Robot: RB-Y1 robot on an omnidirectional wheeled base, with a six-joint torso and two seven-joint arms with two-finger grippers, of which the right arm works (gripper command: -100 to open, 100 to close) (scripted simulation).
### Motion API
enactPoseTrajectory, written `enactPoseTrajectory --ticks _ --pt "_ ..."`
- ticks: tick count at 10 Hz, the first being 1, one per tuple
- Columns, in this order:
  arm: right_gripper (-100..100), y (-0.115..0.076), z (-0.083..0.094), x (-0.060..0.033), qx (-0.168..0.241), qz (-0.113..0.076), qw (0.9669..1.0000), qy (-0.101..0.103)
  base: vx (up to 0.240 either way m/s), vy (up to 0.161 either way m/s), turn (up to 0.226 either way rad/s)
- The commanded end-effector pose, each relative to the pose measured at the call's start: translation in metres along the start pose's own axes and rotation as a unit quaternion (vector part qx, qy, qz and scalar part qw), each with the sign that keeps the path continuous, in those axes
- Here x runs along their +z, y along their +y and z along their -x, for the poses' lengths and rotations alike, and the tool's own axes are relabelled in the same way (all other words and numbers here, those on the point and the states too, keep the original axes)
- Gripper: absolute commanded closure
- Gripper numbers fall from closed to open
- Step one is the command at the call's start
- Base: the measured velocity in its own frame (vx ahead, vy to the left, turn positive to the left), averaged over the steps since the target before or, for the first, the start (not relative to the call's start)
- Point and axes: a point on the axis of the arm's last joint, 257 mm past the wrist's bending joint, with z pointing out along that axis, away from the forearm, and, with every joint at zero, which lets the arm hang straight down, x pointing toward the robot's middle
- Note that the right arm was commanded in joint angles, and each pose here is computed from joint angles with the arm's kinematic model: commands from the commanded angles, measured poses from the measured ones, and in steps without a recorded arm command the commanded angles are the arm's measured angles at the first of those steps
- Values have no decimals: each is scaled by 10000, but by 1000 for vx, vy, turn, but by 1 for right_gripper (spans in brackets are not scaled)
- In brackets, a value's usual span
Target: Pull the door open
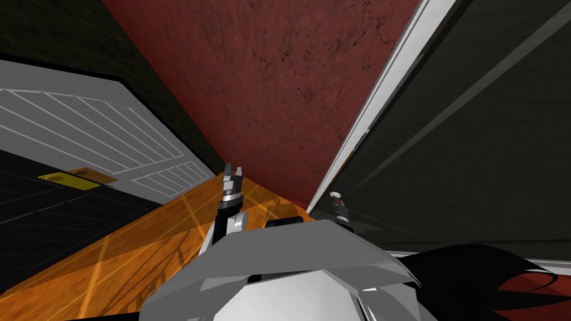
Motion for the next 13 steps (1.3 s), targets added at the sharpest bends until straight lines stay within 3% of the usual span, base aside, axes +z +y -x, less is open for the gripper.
enactPoseTrajectory --ticks 1,6,9,12,13 --pt "100 45 -53 -16 303 23 9995 38 -31 2 -4" --pt "100 86 -67 -13 868 58 9962 53 -23 -2 -1" --pt "100 113 -77 -12 1226 80 9924 66 -24 3 -3" --pt "100 143 -89 -12 1633 103 9865 83 -24 -1 5" --pt "100 158 -95 -11 1824 114 9831 92 -24 -1 5"
